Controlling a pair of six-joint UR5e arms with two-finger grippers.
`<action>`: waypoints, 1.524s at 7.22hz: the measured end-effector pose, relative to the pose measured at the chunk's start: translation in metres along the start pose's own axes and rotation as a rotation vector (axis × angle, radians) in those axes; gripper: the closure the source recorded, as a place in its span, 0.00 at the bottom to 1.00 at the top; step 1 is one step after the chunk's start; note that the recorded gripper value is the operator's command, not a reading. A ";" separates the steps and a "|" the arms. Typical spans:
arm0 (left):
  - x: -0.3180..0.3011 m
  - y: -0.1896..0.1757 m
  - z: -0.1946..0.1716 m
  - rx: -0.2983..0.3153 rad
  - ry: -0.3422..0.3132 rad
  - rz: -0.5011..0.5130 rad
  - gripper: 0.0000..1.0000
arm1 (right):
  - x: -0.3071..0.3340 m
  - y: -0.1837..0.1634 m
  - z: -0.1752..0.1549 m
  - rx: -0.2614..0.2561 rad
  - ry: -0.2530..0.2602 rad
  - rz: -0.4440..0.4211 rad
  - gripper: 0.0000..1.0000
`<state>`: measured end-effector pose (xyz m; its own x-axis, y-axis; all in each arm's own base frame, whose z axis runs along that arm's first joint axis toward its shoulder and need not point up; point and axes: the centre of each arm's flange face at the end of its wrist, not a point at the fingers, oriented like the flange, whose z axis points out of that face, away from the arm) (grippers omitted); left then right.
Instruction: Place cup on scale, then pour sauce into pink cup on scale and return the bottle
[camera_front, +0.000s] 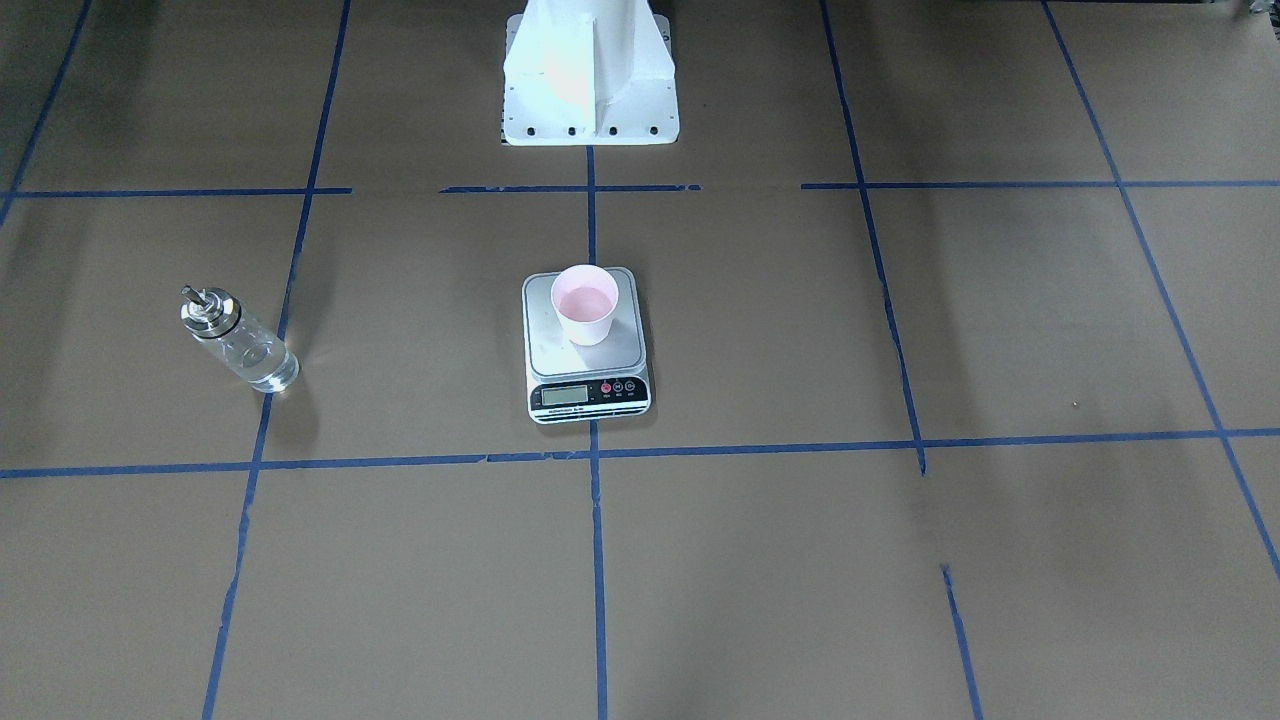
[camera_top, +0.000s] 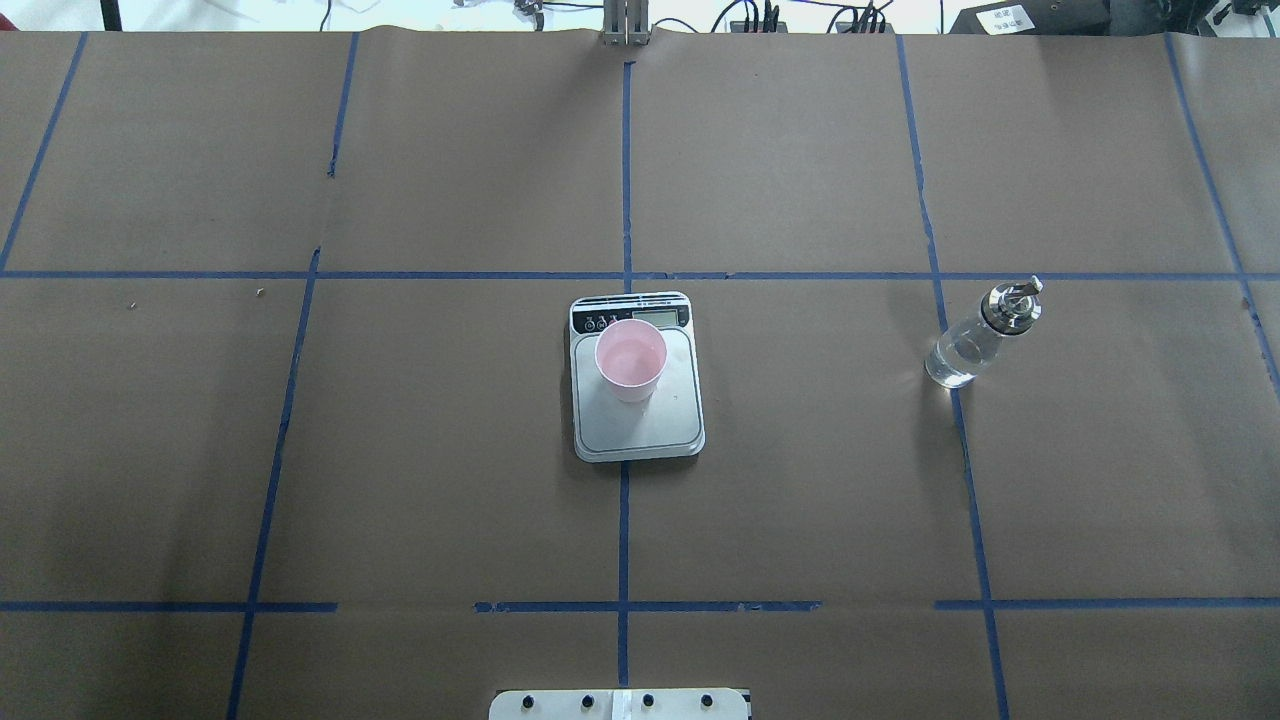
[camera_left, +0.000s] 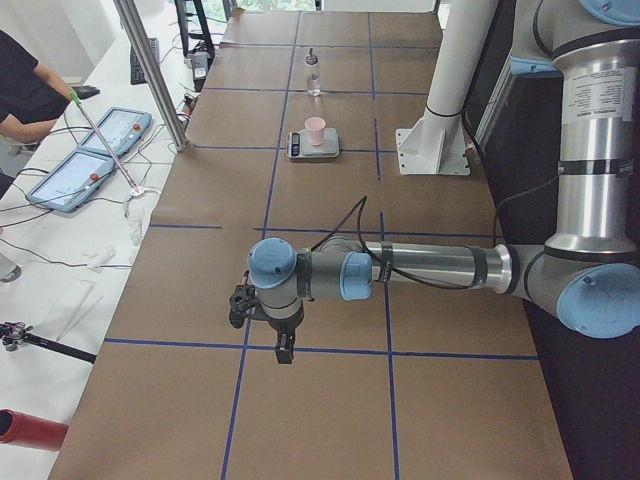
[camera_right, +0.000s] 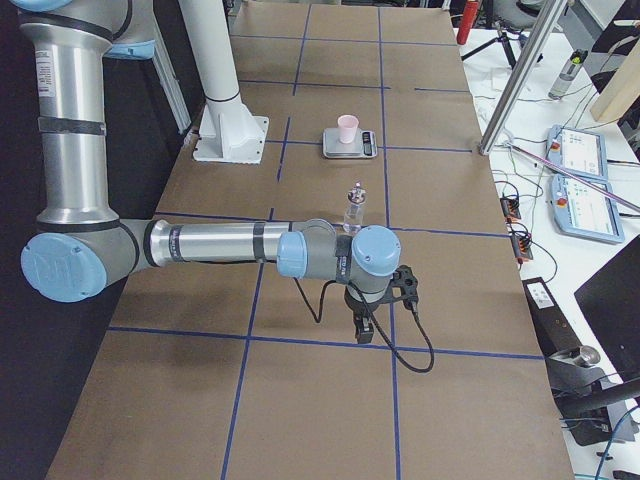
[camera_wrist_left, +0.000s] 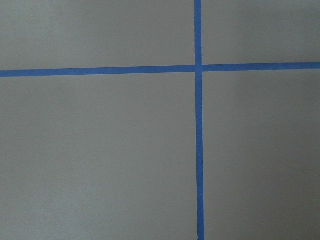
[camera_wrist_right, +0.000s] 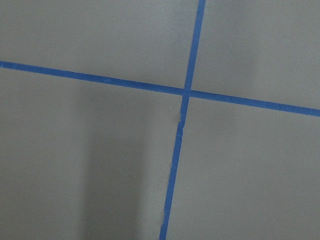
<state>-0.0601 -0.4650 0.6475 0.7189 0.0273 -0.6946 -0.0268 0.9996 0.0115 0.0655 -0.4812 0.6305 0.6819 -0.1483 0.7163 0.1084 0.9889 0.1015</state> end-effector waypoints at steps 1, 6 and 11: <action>0.001 -0.002 -0.001 0.010 0.000 0.009 0.00 | 0.000 0.000 0.000 0.001 -0.001 -0.001 0.00; 0.005 -0.008 -0.005 0.068 -0.002 0.066 0.00 | -0.002 -0.003 -0.002 0.004 -0.001 -0.005 0.00; 0.004 -0.008 -0.005 0.084 -0.002 0.080 0.00 | -0.002 -0.003 -0.002 0.004 0.001 -0.005 0.00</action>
<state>-0.0607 -0.4727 0.6411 0.7182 0.1071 -0.6876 -0.0258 0.9915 0.1275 0.0652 -0.4840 0.6277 0.6819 -0.1533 0.7152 0.1090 0.9882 0.1078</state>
